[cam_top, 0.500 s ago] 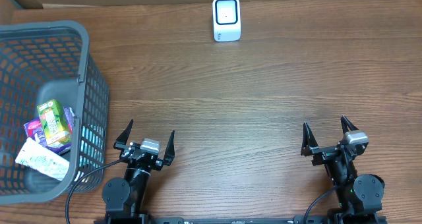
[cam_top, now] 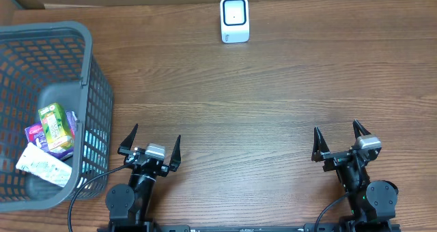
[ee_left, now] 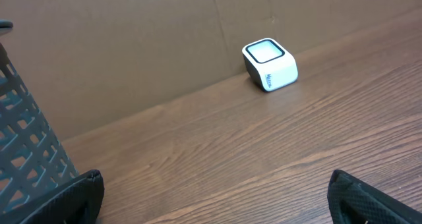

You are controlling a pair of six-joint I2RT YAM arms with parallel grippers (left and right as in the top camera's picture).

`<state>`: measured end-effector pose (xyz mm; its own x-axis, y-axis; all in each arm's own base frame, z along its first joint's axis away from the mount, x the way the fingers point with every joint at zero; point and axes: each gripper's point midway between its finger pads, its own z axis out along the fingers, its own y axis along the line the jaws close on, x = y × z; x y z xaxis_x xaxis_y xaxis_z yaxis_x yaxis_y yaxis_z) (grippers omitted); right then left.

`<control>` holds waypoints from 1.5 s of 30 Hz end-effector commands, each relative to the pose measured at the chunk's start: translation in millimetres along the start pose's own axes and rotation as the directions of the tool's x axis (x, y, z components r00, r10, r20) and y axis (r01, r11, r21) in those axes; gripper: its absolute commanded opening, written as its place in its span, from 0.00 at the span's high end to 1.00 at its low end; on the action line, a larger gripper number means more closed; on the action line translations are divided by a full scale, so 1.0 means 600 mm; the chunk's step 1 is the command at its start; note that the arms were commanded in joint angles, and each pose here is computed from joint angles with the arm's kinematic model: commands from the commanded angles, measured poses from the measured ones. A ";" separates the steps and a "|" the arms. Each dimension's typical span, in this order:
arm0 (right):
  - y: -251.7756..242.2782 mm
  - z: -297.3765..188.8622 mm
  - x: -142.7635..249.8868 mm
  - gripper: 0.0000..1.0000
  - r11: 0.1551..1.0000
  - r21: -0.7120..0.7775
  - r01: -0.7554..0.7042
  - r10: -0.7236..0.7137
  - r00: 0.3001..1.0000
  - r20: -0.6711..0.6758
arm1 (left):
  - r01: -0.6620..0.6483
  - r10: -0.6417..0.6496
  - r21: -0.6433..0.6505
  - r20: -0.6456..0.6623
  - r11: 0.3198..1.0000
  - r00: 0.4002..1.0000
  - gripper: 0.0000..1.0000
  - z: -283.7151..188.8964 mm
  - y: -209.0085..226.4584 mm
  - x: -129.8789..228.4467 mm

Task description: Scan the item barcode

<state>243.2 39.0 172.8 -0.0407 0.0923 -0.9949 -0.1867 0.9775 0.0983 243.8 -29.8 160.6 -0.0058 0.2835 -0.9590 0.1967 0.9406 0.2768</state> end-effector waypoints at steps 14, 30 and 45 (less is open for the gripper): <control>-0.003 0.000 0.002 0.00 1.000 0.009 0.001 -0.001 1.000 0.006 | 0.009 -0.008 -0.010 0.004 1.000 1.000 0.01 -0.001 0.002 -0.001; -0.004 0.000 0.002 0.00 1.000 0.011 0.002 -0.002 1.000 0.006 | 0.009 -0.009 -0.010 0.004 1.000 1.000 0.00 -0.001 0.002 -0.001; -0.007 0.000 0.002 0.00 1.000 0.024 0.001 -0.001 1.000 0.008 | 0.009 -0.008 -0.014 0.003 1.000 1.000 0.00 -0.001 0.003 0.000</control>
<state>243.7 36.6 172.7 -0.0397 0.0925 -0.9949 -0.1728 0.9801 0.0980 243.8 -29.7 160.6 -0.0059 0.2835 -0.9590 0.1963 0.9406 0.2768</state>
